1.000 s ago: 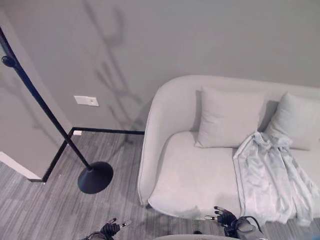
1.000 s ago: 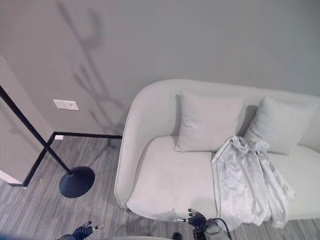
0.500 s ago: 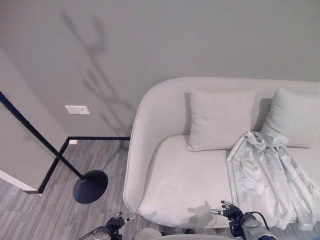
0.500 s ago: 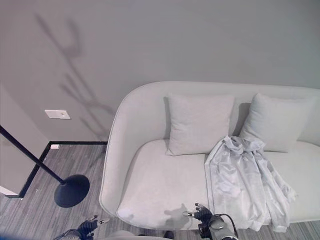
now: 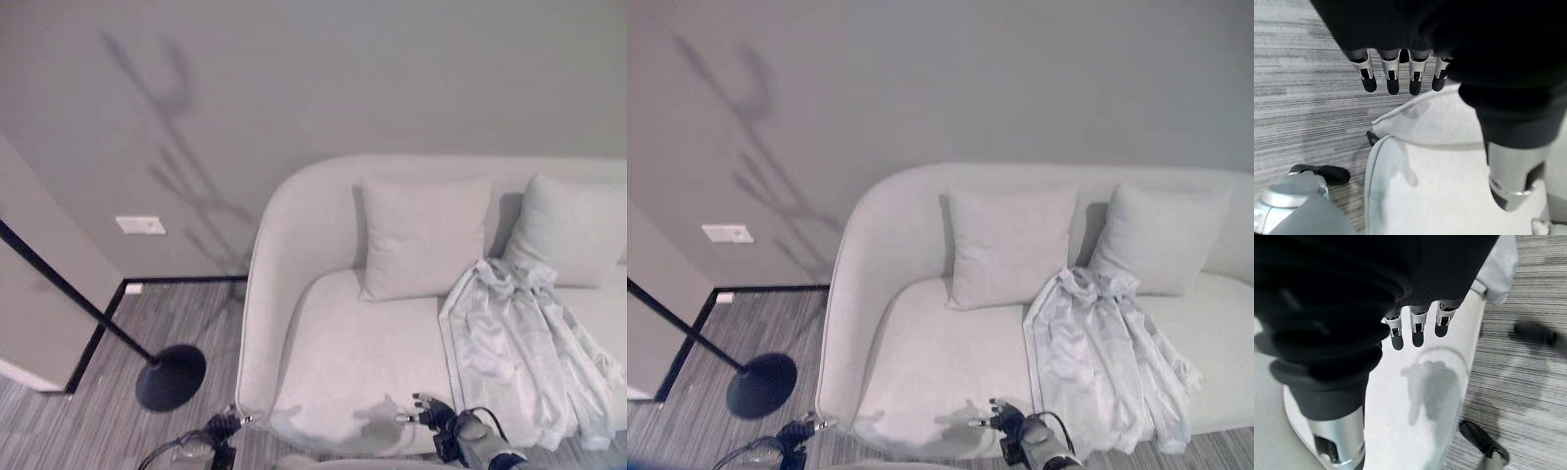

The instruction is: Hang the clothes on the sofa on the clothes rack.

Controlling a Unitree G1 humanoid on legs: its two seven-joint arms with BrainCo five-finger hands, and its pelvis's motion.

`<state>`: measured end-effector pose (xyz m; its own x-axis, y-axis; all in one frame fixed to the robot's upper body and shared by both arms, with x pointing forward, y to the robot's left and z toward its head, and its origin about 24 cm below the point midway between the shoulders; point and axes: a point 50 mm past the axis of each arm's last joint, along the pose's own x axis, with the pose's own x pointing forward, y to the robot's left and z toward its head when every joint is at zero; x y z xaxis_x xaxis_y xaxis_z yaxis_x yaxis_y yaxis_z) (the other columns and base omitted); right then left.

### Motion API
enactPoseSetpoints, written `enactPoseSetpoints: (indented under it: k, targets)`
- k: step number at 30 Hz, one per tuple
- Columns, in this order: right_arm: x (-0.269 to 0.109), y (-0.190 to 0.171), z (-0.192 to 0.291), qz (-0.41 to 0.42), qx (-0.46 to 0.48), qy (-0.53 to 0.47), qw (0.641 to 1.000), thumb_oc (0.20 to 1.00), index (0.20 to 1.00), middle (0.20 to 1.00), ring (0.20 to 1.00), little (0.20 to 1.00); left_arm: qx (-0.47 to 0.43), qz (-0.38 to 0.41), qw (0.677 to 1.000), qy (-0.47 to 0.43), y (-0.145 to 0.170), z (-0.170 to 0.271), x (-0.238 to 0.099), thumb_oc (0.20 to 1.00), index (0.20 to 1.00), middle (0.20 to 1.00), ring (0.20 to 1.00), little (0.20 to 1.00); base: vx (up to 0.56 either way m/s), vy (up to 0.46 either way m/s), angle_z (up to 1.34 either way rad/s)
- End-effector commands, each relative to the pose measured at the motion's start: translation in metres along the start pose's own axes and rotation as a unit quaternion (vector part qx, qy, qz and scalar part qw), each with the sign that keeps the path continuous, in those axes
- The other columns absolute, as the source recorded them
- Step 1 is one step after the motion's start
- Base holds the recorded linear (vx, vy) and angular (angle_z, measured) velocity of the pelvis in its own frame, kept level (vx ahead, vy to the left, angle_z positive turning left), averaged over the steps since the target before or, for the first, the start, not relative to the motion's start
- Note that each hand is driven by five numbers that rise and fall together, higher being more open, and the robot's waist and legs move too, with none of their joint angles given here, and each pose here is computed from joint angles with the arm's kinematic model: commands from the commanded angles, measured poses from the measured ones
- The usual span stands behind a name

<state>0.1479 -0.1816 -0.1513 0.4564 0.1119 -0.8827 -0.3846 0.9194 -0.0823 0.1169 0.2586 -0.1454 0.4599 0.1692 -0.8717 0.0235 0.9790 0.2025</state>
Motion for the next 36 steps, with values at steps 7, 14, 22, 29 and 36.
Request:
enactPoseSetpoints:
  k: [7,14,22,29,36]
  targets:
    - [-0.009,-0.044,0.022,-0.070,-0.005,-0.058,0.996,1.000,1.000,1.000,1.000,1.000,-0.012,0.000,0.999,-0.043,-0.005,0.026,0.004,1.000,1.000,1.000,1.000,1.000,0.12,-0.625,0.43]
    - [-0.011,-0.046,-0.001,-0.076,0.005,-0.014,0.997,1.000,1.000,1.000,1.000,1.000,-0.003,-0.013,1.000,-0.023,-0.012,0.013,0.003,1.000,1.000,1.000,1.000,1.000,0.12,-0.329,0.26]
    - [-0.005,-0.027,-0.002,-0.036,-0.026,0.003,0.999,1.000,1.000,1.000,1.000,1.000,0.018,-0.021,1.000,0.014,-0.019,-0.002,0.003,1.000,1.000,1.000,1.000,1.000,0.11,0.015,-0.34]
    - [-0.005,-0.022,-0.010,-0.033,-0.023,0.017,0.999,1.000,1.000,1.000,1.000,1.000,0.027,-0.012,0.999,-0.033,-0.011,0.026,0.006,1.000,1.000,1.000,1.000,1.000,0.14,-0.202,0.09]
    - [-0.004,-0.020,0.005,-0.026,-0.038,-0.016,0.999,1.000,1.000,1.000,1.000,1.000,0.004,-0.001,1.000,-0.010,-0.008,0.010,0.004,1.000,1.000,1.000,1.000,1.000,0.14,-0.498,0.43]
